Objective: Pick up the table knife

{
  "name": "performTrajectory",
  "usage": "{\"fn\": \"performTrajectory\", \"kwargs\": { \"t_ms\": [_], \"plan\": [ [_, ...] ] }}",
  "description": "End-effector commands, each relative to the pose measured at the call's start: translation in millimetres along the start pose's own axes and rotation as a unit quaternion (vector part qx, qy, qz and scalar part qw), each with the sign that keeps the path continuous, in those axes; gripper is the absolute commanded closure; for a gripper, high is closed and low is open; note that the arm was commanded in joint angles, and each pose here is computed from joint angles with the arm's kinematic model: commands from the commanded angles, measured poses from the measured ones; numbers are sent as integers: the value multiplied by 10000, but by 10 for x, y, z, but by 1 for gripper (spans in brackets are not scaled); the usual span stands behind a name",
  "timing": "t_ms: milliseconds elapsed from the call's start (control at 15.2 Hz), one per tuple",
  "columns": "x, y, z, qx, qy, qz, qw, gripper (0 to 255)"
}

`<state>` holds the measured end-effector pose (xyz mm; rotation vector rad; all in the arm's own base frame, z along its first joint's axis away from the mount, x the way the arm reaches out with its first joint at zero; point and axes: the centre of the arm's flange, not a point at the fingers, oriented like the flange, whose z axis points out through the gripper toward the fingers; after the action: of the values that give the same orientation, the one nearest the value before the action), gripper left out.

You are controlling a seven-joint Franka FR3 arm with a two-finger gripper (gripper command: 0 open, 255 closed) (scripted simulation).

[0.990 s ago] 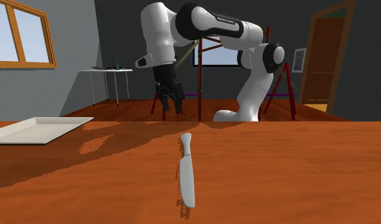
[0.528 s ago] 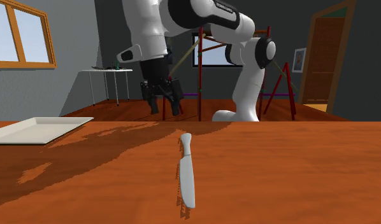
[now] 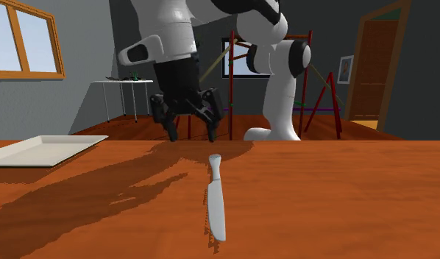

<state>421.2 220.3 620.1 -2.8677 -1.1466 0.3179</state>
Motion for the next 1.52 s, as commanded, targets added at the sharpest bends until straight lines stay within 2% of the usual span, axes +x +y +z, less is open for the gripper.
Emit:
{"fn": "performTrajectory", "kwargs": {
  "t_ms": [0,198,462,1056,1122,1452],
  "plan": [
    [230,-177,-42,-57,-80,-374,9993,0],
    [527,-499,-95,-146,-199,-919,9955,0],
    [835,-928,-142,-252,-341,-1571,9867,0],
    [905,-884,249,-252,-341,-1571,9867,0],
    [905,-879,254,-252,-341,-1571,9867,255],
    [881,-900,243,-252,-342,-1570,9867,255]
  ]
}}
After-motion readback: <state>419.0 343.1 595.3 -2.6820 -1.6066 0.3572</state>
